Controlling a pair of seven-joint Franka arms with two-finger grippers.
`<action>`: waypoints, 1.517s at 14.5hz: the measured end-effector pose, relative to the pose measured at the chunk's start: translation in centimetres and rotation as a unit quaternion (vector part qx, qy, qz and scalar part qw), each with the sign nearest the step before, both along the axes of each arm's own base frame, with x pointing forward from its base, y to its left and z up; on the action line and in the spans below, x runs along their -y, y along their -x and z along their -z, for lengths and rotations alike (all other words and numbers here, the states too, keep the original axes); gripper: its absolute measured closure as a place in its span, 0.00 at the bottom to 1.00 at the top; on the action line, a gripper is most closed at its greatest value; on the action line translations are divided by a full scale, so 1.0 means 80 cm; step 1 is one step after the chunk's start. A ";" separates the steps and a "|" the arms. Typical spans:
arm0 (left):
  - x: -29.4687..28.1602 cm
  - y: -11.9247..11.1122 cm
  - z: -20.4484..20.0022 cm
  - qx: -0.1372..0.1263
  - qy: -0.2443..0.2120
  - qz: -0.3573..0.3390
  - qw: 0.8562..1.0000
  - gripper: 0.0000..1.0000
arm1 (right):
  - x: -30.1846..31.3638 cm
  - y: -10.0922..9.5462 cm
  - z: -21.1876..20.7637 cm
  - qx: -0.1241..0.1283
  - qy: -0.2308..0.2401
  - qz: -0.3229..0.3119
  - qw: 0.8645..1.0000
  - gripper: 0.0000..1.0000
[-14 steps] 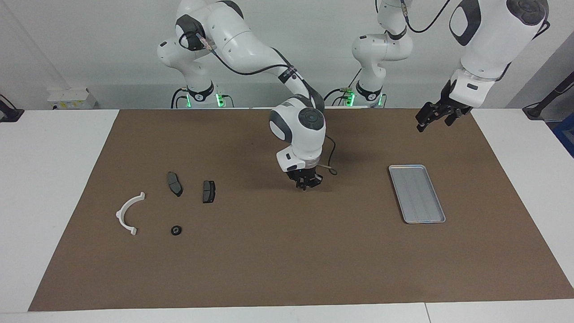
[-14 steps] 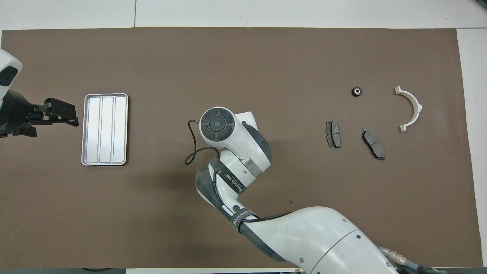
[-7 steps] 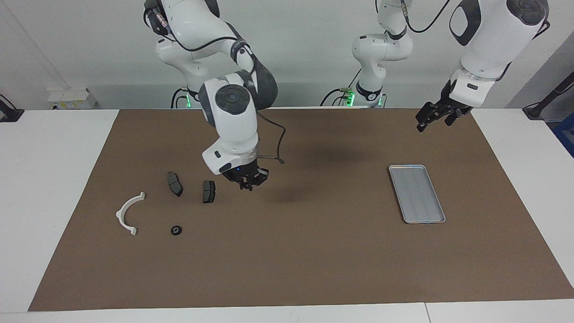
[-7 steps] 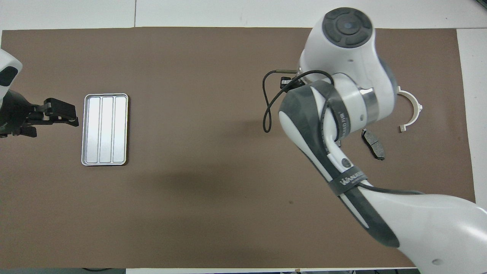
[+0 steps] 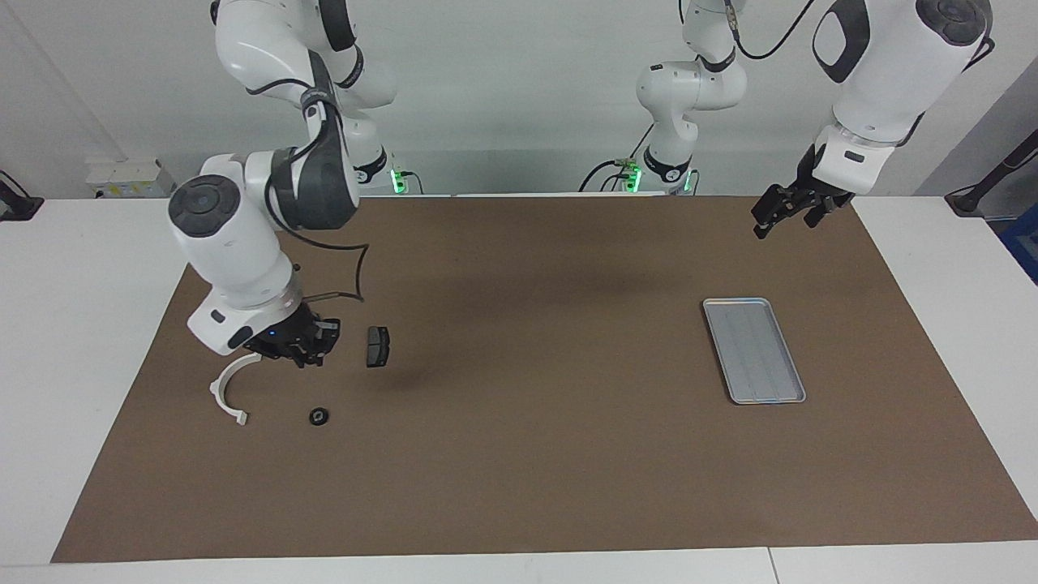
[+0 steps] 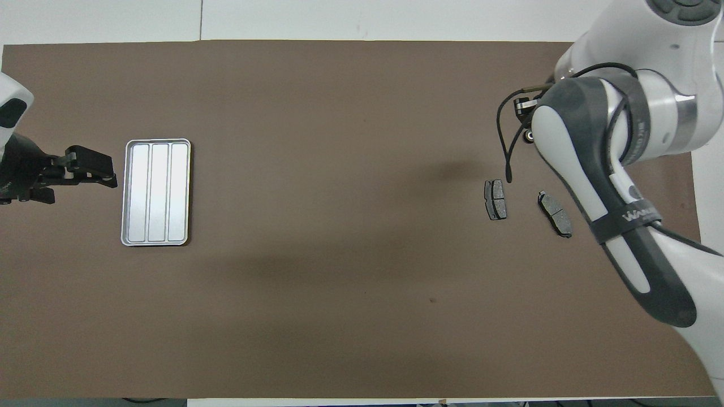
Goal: Place bearing gear from tray to pile
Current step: 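Place the second bearing beside the first near the white semicircle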
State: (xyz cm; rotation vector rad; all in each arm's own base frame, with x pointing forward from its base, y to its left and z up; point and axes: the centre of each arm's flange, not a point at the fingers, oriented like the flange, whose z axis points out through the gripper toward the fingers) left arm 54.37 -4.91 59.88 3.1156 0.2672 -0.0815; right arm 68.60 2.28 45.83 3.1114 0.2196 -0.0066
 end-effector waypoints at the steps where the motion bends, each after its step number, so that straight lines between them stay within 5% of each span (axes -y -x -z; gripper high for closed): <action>1: 0.000 0.000 0.000 0.000 0.000 0.000 1.000 0.00 | 0.017 -0.002 0.005 0.005 0.000 -0.010 1.000 0.76; 12: 0.000 0.000 0.000 0.000 0.000 0.000 1.000 0.00 | 0.112 -0.020 0.163 0.032 0.001 -0.016 0.999 0.76; 22: 0.000 0.000 0.000 0.000 0.000 0.000 1.000 0.00 | 0.094 -0.026 0.213 0.047 -0.002 -0.026 0.999 0.76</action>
